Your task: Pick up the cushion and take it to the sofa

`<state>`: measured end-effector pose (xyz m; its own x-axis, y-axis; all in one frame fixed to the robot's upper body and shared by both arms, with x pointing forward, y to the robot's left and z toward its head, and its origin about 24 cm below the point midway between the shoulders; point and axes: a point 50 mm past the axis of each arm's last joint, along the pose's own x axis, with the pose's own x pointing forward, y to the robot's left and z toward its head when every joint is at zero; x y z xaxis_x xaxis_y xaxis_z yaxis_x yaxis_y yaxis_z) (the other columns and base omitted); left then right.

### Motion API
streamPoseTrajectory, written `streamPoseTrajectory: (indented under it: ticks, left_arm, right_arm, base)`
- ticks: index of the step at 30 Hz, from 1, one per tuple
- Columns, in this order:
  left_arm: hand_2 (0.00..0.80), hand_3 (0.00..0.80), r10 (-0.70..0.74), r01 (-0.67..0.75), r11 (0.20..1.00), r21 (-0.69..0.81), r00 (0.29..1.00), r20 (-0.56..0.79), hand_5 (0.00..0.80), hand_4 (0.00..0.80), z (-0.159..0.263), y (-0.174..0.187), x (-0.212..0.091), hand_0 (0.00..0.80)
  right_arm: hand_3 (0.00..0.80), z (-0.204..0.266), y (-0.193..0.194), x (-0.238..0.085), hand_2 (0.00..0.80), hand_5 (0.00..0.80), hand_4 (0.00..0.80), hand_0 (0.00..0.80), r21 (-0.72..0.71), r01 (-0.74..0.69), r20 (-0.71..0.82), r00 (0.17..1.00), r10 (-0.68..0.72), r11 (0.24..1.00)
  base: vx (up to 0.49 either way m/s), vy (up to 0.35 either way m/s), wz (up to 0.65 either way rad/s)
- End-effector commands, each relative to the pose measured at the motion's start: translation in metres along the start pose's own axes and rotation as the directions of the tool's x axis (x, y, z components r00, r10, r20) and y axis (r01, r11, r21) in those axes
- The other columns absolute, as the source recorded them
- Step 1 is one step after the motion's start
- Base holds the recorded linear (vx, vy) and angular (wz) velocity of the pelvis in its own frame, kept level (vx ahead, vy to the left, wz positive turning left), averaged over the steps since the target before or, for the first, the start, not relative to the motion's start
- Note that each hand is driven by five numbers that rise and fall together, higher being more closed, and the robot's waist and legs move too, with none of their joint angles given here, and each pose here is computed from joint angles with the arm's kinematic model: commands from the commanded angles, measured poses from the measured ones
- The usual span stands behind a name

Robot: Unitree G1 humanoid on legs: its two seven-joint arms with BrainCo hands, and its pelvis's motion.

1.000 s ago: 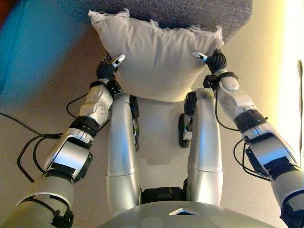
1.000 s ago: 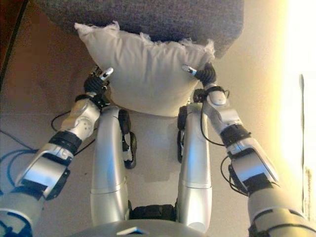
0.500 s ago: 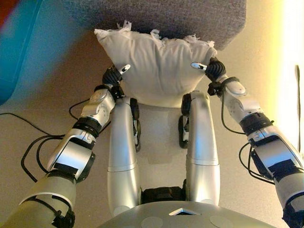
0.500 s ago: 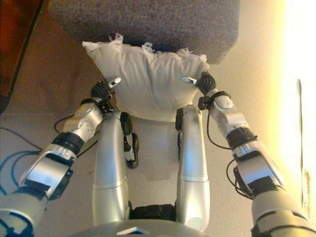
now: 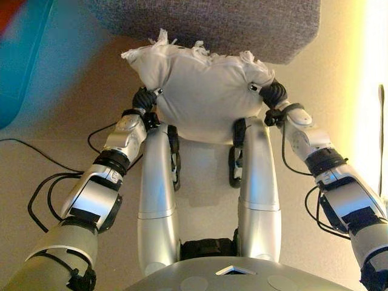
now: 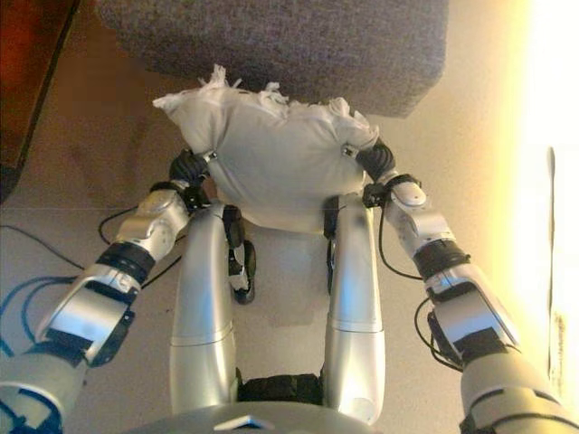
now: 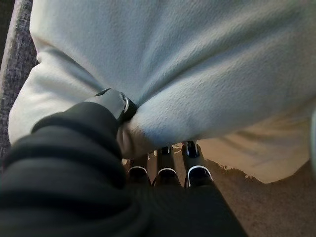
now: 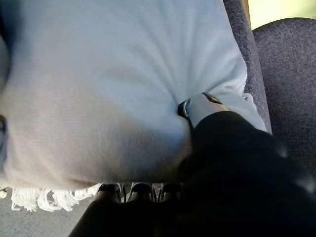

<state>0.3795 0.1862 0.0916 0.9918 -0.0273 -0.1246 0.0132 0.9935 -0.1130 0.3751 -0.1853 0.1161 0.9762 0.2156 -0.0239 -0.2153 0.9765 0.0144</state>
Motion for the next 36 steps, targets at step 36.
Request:
streamPoseTrajectory:
  ticks: [36]
  left_arm:
    - [0.800,0.800,-0.152,0.359,0.923,-0.140,0.673,0.724,0.800,0.800,0.053,-0.039,-0.110,0.800]
  right_arm:
    - [0.800,0.061,0.051,-0.101,0.800,0.800,0.800,0.800,-0.128,-0.105,0.684,0.711,0.164,0.986]
  base:
    - [-0.056,-0.015,-0.07]
